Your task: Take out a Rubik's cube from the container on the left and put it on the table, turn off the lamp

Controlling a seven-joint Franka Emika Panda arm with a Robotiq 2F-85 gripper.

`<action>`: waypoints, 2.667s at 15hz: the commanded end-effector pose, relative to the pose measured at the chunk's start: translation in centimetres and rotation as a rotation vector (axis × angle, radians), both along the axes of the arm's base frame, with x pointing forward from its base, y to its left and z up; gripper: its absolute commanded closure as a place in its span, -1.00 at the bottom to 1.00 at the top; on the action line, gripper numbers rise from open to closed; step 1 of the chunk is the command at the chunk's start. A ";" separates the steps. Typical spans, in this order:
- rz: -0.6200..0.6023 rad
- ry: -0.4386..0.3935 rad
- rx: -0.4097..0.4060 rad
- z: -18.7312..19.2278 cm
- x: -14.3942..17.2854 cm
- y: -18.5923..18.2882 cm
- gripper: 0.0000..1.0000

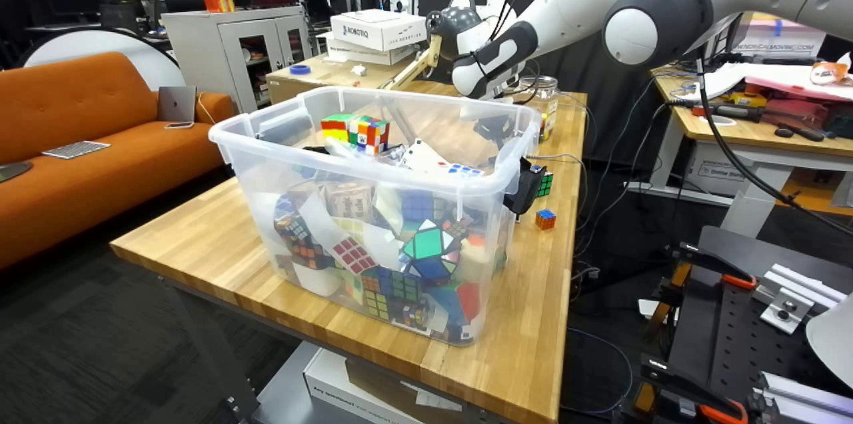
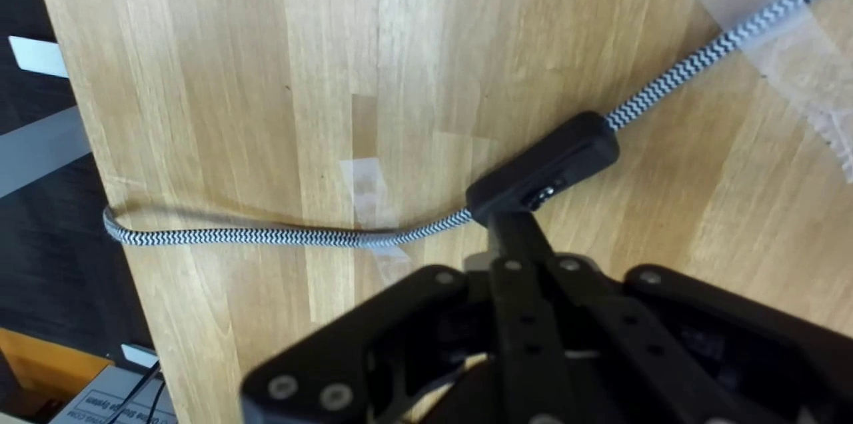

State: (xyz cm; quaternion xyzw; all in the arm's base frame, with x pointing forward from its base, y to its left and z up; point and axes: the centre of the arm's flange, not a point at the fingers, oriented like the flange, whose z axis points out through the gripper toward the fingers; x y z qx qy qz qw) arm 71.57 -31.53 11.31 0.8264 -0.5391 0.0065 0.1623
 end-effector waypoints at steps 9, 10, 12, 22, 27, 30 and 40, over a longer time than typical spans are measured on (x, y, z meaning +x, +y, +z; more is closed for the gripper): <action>-0.005 0.016 0.020 -0.5 3.0 -1.6 1.00; -0.006 0.015 0.020 -0.4 3.0 -1.7 1.00; -0.007 0.019 0.023 -0.4 2.9 -1.8 1.00; 0.003 0.029 0.029 -0.4 3.6 -1.4 1.00; 0.003 0.047 0.036 -1.2 3.6 -1.1 1.00; 0.000 0.064 0.040 -2.0 3.5 -1.2 1.00; 0.011 0.041 0.030 -0.5 4.7 -0.8 1.00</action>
